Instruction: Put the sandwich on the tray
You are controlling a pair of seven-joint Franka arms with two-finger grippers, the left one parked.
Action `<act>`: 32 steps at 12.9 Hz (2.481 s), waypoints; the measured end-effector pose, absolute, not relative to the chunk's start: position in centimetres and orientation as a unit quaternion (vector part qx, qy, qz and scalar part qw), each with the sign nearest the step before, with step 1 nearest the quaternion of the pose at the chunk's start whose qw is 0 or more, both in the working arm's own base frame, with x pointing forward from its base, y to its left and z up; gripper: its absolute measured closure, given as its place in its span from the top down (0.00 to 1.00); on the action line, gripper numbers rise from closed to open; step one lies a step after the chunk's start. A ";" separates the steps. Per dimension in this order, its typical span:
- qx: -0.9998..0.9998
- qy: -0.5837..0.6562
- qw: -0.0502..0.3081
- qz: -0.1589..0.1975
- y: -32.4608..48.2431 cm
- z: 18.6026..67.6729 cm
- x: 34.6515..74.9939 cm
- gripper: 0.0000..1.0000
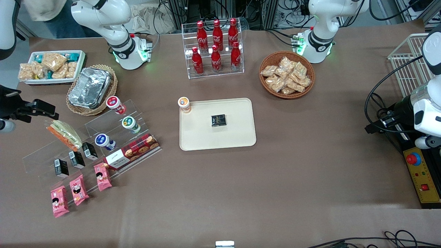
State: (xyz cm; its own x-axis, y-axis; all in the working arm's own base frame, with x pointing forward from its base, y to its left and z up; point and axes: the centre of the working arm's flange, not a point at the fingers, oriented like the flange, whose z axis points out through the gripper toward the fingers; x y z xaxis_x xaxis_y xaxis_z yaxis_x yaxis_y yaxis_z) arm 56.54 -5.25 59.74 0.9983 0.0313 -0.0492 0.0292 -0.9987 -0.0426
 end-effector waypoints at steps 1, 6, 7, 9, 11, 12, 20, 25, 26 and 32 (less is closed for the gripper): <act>-0.999 -0.015 0.021 0.025 -5.3 59.7 56.5 0.98; -0.999 -0.016 0.021 0.026 -5.2 59.7 56.6 0.98; -0.999 -0.016 0.021 0.026 -5.2 59.6 56.6 0.98; -0.999 -0.017 0.021 0.027 -5.2 59.6 56.6 0.98; -0.999 -0.016 0.021 0.028 -5.3 59.4 56.6 0.98; -0.999 -0.015 0.021 0.030 -5.4 59.2 56.6 0.98; -0.995 -0.088 0.027 0.046 -8.7 57.7 56.2 0.98; -0.971 -0.235 0.027 0.042 -12.6 55.4 57.0 0.98; -0.960 -0.276 0.020 0.038 -12.8 54.7 57.4 0.98; -0.917 -0.396 -0.001 0.053 -15.4 48.2 57.3 0.97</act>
